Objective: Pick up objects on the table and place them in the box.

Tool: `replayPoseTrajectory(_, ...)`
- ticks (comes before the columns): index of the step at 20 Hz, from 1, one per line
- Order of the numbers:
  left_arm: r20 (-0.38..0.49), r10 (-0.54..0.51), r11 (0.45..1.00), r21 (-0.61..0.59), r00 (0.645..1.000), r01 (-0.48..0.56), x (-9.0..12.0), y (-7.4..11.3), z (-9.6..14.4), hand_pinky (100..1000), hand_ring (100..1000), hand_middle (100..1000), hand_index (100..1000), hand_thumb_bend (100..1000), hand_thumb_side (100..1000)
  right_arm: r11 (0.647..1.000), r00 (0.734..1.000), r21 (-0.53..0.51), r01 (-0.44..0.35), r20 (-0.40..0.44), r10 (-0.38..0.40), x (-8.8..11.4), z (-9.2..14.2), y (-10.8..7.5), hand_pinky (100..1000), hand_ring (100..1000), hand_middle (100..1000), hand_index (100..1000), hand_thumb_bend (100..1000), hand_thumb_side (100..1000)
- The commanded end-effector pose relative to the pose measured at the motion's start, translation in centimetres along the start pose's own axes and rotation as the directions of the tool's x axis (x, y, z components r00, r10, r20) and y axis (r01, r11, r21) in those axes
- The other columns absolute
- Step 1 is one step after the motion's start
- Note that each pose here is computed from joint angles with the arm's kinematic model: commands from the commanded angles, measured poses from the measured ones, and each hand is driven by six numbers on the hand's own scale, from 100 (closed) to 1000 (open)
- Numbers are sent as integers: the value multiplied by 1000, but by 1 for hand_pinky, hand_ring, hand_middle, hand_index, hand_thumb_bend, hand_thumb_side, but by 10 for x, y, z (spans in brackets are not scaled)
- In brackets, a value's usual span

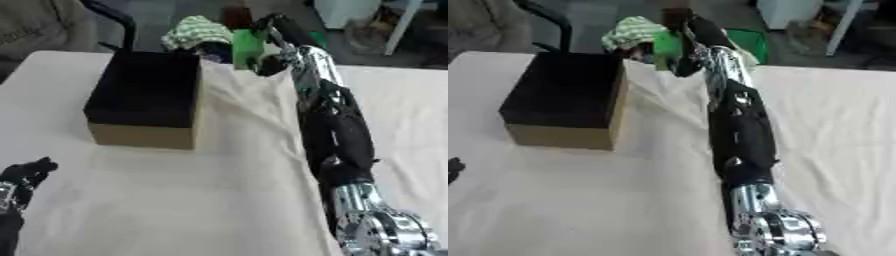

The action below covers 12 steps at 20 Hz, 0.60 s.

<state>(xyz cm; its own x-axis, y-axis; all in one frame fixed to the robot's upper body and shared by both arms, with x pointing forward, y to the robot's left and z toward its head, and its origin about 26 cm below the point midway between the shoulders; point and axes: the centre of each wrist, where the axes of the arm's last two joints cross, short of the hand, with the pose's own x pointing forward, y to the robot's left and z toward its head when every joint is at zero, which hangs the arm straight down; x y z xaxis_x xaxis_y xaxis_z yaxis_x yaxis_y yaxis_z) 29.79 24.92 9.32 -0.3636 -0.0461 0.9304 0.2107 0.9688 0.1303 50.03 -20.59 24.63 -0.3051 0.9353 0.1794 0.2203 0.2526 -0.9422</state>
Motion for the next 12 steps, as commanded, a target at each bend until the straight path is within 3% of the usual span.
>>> replayPoseTrajectory(1,11,-7,1000,-5,1000,7,4,2,-1,1000,951,671,714,100,810,999,997,-44,-11,72,15,15,-7,-17,801,659,383,539,313,100)
replayPoseTrajectory(5,8,-3,1000,-7,1000,3,4,2,-1,1000,951,670,713,100,811,1000,984,-25,-14,179,19,34,-12,-6,799,664,387,543,349,100)
replayPoseTrajectory(12,8,0,1000,-11,1000,0,4,1,-1,1000,951,670,713,100,812,999,928,21,-30,373,20,67,-16,26,799,670,391,547,366,100)
